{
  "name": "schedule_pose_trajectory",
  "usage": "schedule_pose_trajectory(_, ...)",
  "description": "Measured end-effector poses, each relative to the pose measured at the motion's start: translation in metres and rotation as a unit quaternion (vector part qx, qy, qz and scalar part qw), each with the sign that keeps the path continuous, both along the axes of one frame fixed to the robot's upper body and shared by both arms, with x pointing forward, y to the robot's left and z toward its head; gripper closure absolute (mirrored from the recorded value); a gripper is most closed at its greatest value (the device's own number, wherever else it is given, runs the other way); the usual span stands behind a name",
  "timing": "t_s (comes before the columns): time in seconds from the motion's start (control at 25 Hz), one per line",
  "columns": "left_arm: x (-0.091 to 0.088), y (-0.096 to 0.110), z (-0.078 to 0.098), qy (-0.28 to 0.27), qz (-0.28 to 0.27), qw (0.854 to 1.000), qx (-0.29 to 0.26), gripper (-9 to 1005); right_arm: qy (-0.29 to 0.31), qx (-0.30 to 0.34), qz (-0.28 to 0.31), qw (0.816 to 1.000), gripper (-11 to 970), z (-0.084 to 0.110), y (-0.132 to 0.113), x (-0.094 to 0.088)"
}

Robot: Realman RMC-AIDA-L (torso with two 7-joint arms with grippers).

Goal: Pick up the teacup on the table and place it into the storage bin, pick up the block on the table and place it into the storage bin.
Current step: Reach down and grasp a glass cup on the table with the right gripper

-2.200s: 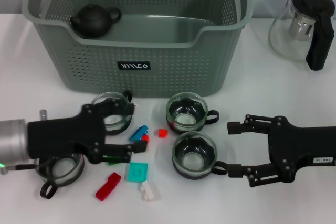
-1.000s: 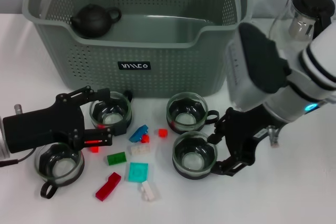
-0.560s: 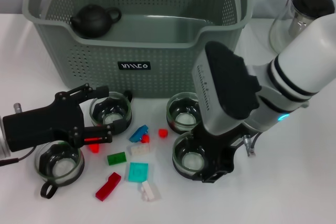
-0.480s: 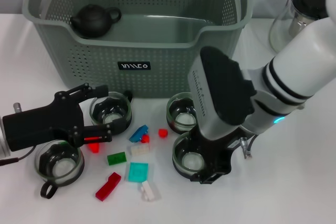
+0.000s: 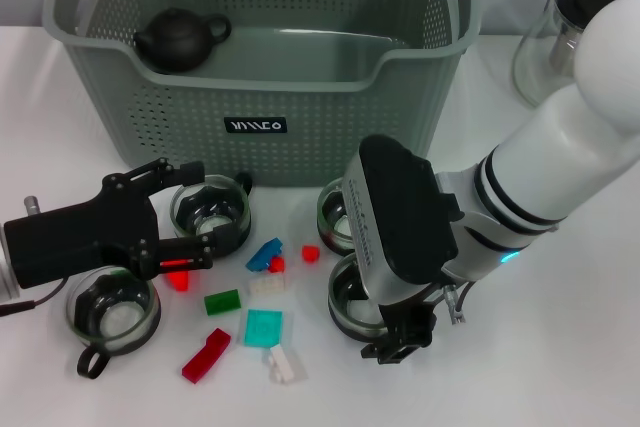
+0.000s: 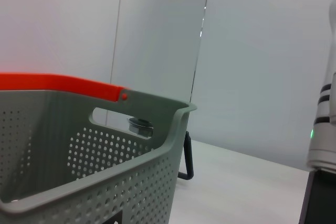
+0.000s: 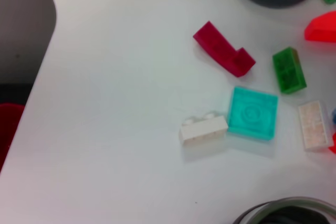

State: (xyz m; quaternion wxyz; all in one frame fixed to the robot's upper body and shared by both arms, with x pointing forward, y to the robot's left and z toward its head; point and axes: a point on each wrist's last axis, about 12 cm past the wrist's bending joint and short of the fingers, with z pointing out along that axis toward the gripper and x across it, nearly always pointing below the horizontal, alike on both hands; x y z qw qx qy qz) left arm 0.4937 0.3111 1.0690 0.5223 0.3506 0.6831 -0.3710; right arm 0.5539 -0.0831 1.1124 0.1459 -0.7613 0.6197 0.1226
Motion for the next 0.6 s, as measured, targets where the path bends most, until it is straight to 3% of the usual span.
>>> schedule_pose_trajectory(0.28,0.0013,-0.0007,0.0009,-0.002,-0.001,1.000,0.000,61,-0.005,-0.005,-0.002,1.000,344,-0.0048,0.0030,-0.0012)
schedule_pose_trajectory(0.6,0.0035,-0.0012,-0.0012,0.001,0.006,1.000,0.003,62,-0.006,-0.005,0.000,1.000,588,-0.0032,0.0041,-0.0014)
